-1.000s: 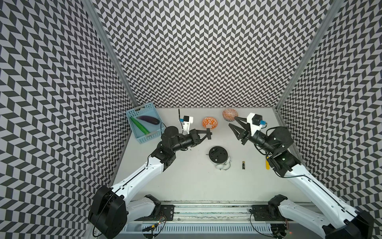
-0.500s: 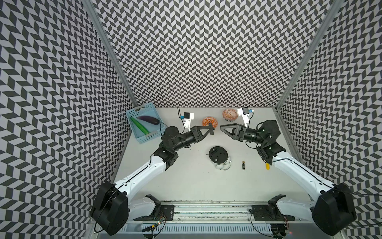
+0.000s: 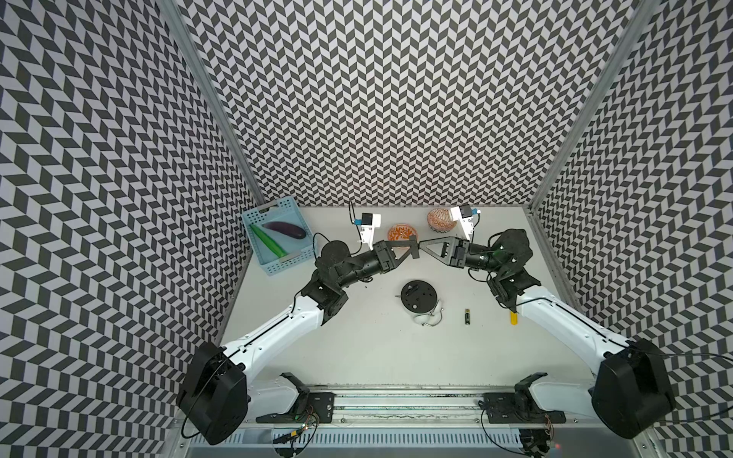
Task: Remove the battery from the alarm
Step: Pick up the cover from the center of the board, then adjust the alarm at the center of the board.
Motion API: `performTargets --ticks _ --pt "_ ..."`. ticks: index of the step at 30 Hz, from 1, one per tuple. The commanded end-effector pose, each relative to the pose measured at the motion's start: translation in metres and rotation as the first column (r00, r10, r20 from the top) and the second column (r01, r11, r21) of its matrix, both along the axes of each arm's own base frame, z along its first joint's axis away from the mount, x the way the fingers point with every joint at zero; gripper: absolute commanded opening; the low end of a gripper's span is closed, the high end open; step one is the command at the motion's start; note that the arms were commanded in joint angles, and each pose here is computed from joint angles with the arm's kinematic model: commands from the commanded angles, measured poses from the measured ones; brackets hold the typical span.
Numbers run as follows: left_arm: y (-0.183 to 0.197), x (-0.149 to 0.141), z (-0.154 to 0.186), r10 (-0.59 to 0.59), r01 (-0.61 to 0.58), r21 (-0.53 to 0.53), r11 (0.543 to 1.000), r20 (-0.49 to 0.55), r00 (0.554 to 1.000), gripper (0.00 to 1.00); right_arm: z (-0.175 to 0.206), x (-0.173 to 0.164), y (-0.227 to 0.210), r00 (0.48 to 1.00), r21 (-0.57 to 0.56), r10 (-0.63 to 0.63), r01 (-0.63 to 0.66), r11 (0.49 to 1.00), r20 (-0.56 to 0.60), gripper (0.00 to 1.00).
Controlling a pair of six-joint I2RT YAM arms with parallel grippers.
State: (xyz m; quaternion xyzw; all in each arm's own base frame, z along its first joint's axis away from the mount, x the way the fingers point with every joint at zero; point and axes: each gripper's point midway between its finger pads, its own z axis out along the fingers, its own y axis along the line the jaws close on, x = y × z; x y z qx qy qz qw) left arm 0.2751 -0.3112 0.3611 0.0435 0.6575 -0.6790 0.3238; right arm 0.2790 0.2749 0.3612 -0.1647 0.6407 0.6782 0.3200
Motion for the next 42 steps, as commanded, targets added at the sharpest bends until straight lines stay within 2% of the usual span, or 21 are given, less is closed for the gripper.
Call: performTargets --ticks 1,5,11,15,19,20,22,25,29,33,34,35,39,42 --pt "-0.003 -0.005 0.018 -0.012 0.013 -0.033 0.999 0.048 0.999 0.0 0.02 -0.01 0.0 0.997 0.045 0.028 -0.031 0.999 0.07 0.2" --pt "-0.004 -0.006 0.017 -0.012 0.014 -0.032 0.999 0.046 0.999 0.0 0.02 -0.011 -0.001 0.998 0.044 0.025 -0.028 0.999 0.064 0.15" --pt "-0.002 -0.006 0.019 0.0 0.002 -0.044 0.999 0.04 0.999 0.0 0.016 -0.014 -0.002 0.999 0.041 0.023 -0.025 0.999 0.048 0.13" --pt "-0.002 -0.007 0.018 -0.002 0.004 -0.047 0.999 0.039 0.999 0.0 0.016 -0.016 -0.002 0.999 0.04 0.02 -0.021 0.999 0.045 0.01" --pt "-0.002 -0.006 0.012 0.003 -0.002 -0.035 0.999 0.027 1.0 0.01 0.018 -0.016 -0.004 0.999 0.032 0.009 -0.011 0.999 0.052 0.0" --pt "-0.002 -0.005 0.009 0.006 -0.005 -0.02 1.0 0.021 1.0 0.12 0.017 -0.014 -0.005 0.999 0.019 -0.003 0.002 1.0 0.053 0.0" --pt "-0.002 -0.002 -0.004 0.025 -0.025 0.041 0.999 0.011 1.0 0.43 0.01 -0.005 -0.013 0.998 -0.02 -0.05 0.051 0.999 0.05 0.0" --pt "0.01 0.005 -0.041 0.12 -0.117 0.211 0.97 0.002 0.993 0.63 -0.013 0.014 -0.04 0.986 -0.109 -0.159 0.163 0.981 0.038 0.0" --pt "0.031 0.008 -0.117 0.238 -0.196 0.488 0.85 -0.026 0.971 0.79 -0.053 0.036 -0.096 0.944 -0.218 -0.331 0.325 0.92 0.011 0.0" --pt "0.028 -0.005 -0.177 0.263 -0.187 0.703 0.686 -0.001 0.965 0.93 -0.076 0.04 -0.137 0.907 -0.257 -0.422 0.404 0.878 -0.013 0.0" --pt "0.024 -0.008 -0.189 0.264 -0.193 0.749 0.634 0.024 0.964 0.99 -0.079 0.04 -0.145 0.897 -0.261 -0.441 0.422 0.868 -0.016 0.0" --pt "0.019 -0.012 -0.199 0.256 -0.194 0.786 0.586 0.048 0.965 1.0 -0.083 0.04 -0.151 0.89 -0.266 -0.456 0.435 0.86 -0.02 0.0" --pt "-0.008 -0.025 -0.238 0.204 -0.191 0.901 0.389 0.118 0.972 1.0 -0.09 0.04 -0.163 0.865 -0.275 -0.501 0.475 0.836 -0.032 0.0" --pt "-0.025 -0.029 -0.257 0.166 -0.237 0.95 0.205 0.204 0.965 1.0 -0.089 0.039 -0.165 0.86 -0.276 -0.51 0.484 0.83 -0.023 0.0"
